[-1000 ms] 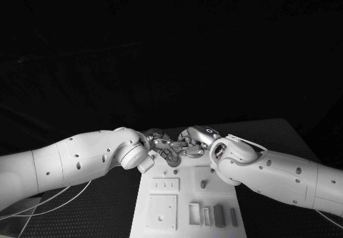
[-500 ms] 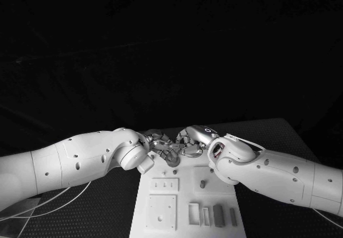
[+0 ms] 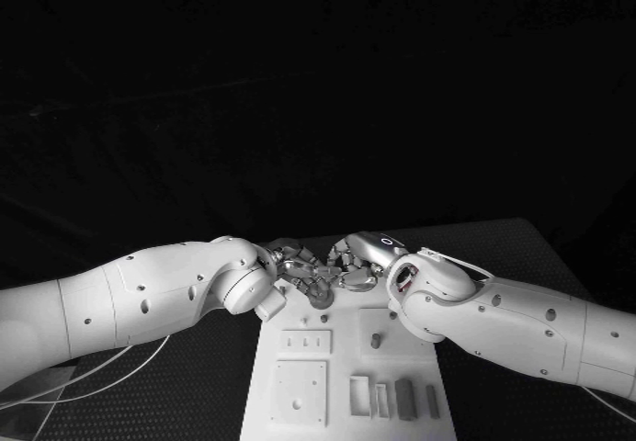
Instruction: Assemble the parts on the task board
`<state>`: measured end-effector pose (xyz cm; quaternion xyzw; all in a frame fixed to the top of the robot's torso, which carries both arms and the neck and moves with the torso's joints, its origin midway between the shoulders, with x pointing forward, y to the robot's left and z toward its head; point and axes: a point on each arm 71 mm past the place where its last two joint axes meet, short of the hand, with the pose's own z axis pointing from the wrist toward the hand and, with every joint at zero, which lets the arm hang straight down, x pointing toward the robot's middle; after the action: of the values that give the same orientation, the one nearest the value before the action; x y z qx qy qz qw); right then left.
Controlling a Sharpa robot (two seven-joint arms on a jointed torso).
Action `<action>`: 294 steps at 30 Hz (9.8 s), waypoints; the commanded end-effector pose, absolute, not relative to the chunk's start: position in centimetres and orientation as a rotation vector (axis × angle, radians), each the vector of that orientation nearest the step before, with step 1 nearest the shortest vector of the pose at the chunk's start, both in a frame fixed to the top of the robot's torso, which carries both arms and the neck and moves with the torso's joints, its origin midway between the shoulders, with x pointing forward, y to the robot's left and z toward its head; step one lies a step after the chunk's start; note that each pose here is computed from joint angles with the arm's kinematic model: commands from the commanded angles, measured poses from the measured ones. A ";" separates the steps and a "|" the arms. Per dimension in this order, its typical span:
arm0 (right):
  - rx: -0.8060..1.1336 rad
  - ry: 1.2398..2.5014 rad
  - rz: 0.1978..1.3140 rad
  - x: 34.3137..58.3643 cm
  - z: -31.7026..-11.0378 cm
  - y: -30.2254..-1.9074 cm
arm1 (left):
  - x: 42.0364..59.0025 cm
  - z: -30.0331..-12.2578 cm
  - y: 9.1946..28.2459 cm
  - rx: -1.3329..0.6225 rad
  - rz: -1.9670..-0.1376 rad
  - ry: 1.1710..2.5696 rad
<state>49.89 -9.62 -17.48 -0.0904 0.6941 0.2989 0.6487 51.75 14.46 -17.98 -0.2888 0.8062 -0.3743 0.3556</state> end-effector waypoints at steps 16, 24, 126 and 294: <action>-0.222 1.581 0.687 49.6 -17.6 -9.2 | 51.8 -17.9 14.0 -0.769 -0.978 2.096; -0.224 1.582 0.692 49.5 -17.6 -9.0 | 51.8 -18.0 13.9 -0.771 -0.961 2.104; -0.199 1.631 0.640 49.7 -19.1 -9.6 | 51.9 -18.5 14.5 -0.848 -0.947 2.135; 0.520 1.615 0.948 58.1 -15.8 -18.8 | 50.6 -24.9 17.1 -0.489 -0.429 2.431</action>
<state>58.17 -19.19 -16.04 0.2163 0.6956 0.3571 0.5847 50.65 17.27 -24.89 -0.1908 0.9183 -0.1638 0.3059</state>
